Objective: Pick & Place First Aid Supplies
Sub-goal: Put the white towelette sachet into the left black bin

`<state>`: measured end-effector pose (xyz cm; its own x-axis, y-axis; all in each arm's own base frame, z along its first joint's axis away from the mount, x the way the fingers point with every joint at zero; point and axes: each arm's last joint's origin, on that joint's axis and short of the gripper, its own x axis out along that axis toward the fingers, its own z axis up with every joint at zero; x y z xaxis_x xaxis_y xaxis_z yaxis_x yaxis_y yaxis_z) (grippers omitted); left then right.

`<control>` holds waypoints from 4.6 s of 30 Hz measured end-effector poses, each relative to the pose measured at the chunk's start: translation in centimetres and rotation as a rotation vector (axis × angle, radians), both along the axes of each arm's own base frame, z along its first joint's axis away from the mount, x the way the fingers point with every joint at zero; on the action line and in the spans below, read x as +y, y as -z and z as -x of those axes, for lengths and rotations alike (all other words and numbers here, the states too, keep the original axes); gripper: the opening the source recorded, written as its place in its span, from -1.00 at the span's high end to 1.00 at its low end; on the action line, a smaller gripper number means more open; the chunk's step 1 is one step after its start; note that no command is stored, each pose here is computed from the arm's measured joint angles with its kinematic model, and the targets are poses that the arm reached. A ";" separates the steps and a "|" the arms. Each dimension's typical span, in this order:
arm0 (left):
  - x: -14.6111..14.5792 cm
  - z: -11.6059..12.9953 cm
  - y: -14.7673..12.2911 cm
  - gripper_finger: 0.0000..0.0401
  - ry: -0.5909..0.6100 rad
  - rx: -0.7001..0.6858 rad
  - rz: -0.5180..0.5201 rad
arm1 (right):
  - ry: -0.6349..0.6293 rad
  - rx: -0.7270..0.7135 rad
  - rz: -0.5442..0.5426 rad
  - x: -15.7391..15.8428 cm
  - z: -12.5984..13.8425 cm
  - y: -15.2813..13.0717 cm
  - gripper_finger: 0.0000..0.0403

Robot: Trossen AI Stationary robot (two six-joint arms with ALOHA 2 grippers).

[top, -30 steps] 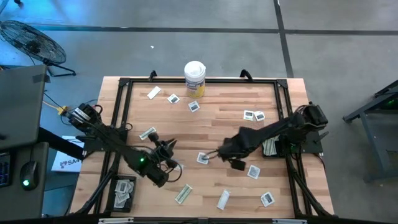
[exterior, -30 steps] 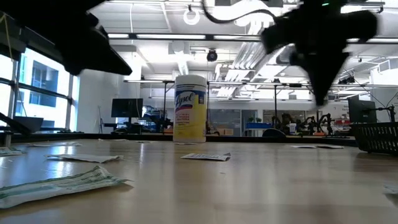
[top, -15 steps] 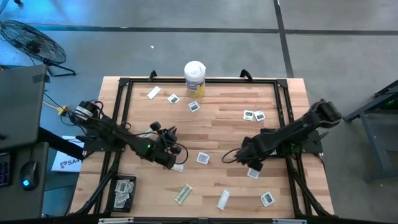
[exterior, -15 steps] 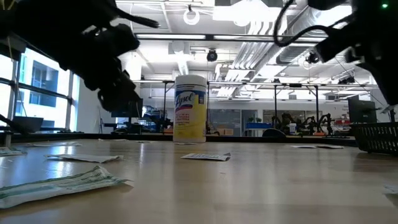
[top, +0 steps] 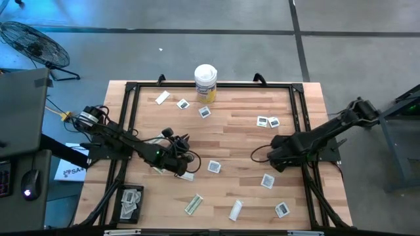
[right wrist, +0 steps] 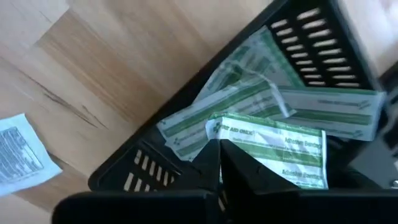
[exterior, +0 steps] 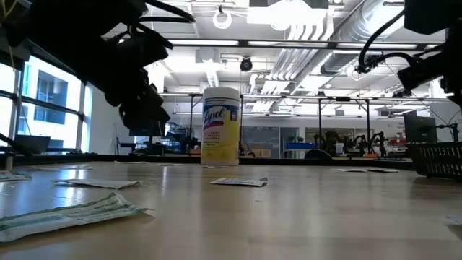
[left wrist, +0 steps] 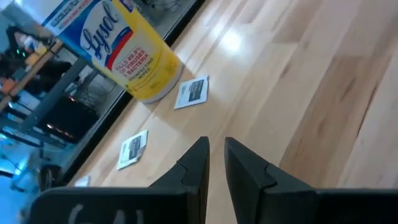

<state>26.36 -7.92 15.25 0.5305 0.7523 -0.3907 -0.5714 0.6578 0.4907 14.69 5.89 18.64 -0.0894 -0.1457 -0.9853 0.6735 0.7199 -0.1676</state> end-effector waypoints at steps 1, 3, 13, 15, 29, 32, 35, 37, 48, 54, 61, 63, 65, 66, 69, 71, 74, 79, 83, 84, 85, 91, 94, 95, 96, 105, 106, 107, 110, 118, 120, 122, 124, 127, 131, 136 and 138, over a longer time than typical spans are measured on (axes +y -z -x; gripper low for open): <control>0.0 0.0 0.0 0.77 0.012 0.021 -0.011 | 0.006 0.005 0.005 0.0 -0.1 -0.1 0.93; 0.0 0.0 0.0 0.77 0.030 0.055 -0.033 | 0.028 0.024 0.012 -0.2 -0.2 -0.4 0.86; -0.1 0.0 -0.2 0.77 0.084 0.124 -0.053 | 0.093 0.020 0.138 -2.1 -1.3 -3.9 0.44; -0.1 0.0 -0.2 0.77 0.084 0.122 -0.052 | 0.112 -0.063 0.217 -2.9 -2.1 -4.5 0.42; -0.3 -0.3 -0.1 0.77 0.120 0.112 0.018 | 0.180 -0.328 0.172 -12.7 -5.2 -1.4 0.50; -0.4 -0.5 -0.3 0.77 0.124 0.087 0.024 | 0.288 -0.256 0.162 -14.6 -4.7 0.1 0.54; -0.4 -0.5 -0.3 0.77 0.136 0.093 0.025 | 0.406 -0.163 0.178 -16.4 -4.0 1.3 0.57; -0.4 -0.5 -0.3 0.77 0.143 0.098 0.031 | 0.461 -0.135 0.174 -17.3 -3.7 1.8 0.58; -0.4 -0.5 -0.2 0.77 0.147 0.101 0.036 | 0.558 -0.008 0.082 -20.1 -3.1 5.2 0.58; -0.4 -0.5 -0.2 0.77 0.147 0.101 0.036 | 0.514 -0.020 0.048 -19.8 -3.8 5.7 0.58; -0.4 -0.5 -0.2 0.77 0.147 0.100 0.037 | 0.461 -0.094 0.015 -18.3 -5.3 5.6 0.58; -0.4 -0.5 -0.2 0.77 0.147 0.099 0.037 | 0.433 -0.120 0.013 -17.9 -5.9 5.6 0.58; -0.4 -0.5 -0.2 0.77 0.147 0.099 0.037 | 0.421 -0.150 0.010 -17.4 -6.4 5.6 0.58; -0.4 -0.5 -0.2 0.77 0.147 0.099 0.037 | 0.415 -0.167 0.008 -17.1 -6.7 5.6 0.58; -0.4 -0.5 -0.2 0.77 0.147 0.099 0.037 | 0.375 -0.226 0.000 -16.3 -7.7 5.6 0.58; -0.4 -0.5 -0.2 0.77 0.147 0.099 0.037 | 0.353 -0.255 0.003 -15.8 -8.2 5.6 0.58; -0.4 -0.5 -0.2 0.77 0.147 0.099 0.037 | 0.328 -0.286 0.003 -14.9 -8.9 5.5 0.58; -0.4 -0.5 -0.2 0.77 0.147 0.098 0.037 | 0.313 -0.326 0.002 -13.3 -9.9 5.4 0.58; -0.4 -0.5 -0.2 0.77 0.147 0.098 0.037 | 0.257 -0.338 -0.016 -12.2 -10.9 4.5 0.58; -0.4 -0.5 -0.2 0.77 0.147 0.098 0.037 | 0.232 -0.335 -0.008 -12.1 -11.2 4.1 0.58; -0.4 -0.5 -0.2 0.77 0.147 0.099 0.037 | 0.211 -0.338 0.004 -12.1 -11.4 3.7 0.58; -0.4 -0.6 -0.3 0.77 0.147 0.096 0.038 | 0.064 -0.305 -0.006 -12.9 -11.5 2.7 0.58; -0.5 -0.6 -0.2 0.77 0.150 0.097 0.042 | -0.029 -0.271 -0.021 -13.5 -11.1 2.7 0.58; -0.5 -0.6 -0.2 0.77 0.150 0.097 0.042 | -0.073 -0.260 -0.012 -13.7 -11.0 2.8 0.58; -0.5 -0.6 -0.2 0.77 0.150 0.097 0.042 | -0.116 -0.250 -0.007 -13.9 -10.9 2.9 0.58; -0.5 -0.6 -0.3 0.77 0.150 0.095 0.044 | -0.233 -0.263 -0.010 -14.5 -9.9 4.5 0.58; -0.5 -0.6 -0.3 0.77 0.150 0.096 0.043 | -0.233 -0.263 -0.015 -14.4 -9.8 4.7 0.58; -0.5 -0.6 -0.3 0.77 0.150 0.095 0.044 | -0.236 -0.261 -0.015 -14.4 -9.7 4.9 0.58; -0.5 -0.6 -0.3 0.77 0.151 0.094 0.044 | -0.259 -0.267 -0.016 -14.2 -9.4 5.4 0.58; -0.5 -0.6 -0.3 0.77 0.151 0.093 0.045 | -0.369 -0.276 0.017 -14.2 -9.6 5.5 0.58; -0.5 -0.6 -0.3 0.77 0.151 0.093 0.045 | -0.386 -0.282 0.018 -14.2 -9.6 5.5 0.59; -0.5 -0.6 -0.3 0.77 0.151 0.093 0.045 | -0.396 -0.287 0.020 -14.2 -9.7 5.5 0.64; -0.5 -0.6 -0.3 0.77 0.151 0.093 0.045 | -0.396 -0.289 0.021 -14.2 -9.7 5.5 0.73; -0.5 -0.6 -0.3 0.77 0.152 0.093 0.046 | -0.394 -0.289 0.018 -14.3 -9.8 5.6 0.91; -0.5 -0.6 -0.3 0.77 0.152 0.093 0.047 | -0.377 -0.295 0.013 -14.4 -9.9 5.7 0.96; -0.5 -0.6 -0.2 0.77 0.160 0.099 0.062 | -0.354 -0.309 0.040 -14.4 -9.8 5.3 0.99; -0.5 -0.4 0.0 0.77 0.171 0.113 0.078 | -0.329 -0.328 0.055 -14.2 -9.7 4.8 0.98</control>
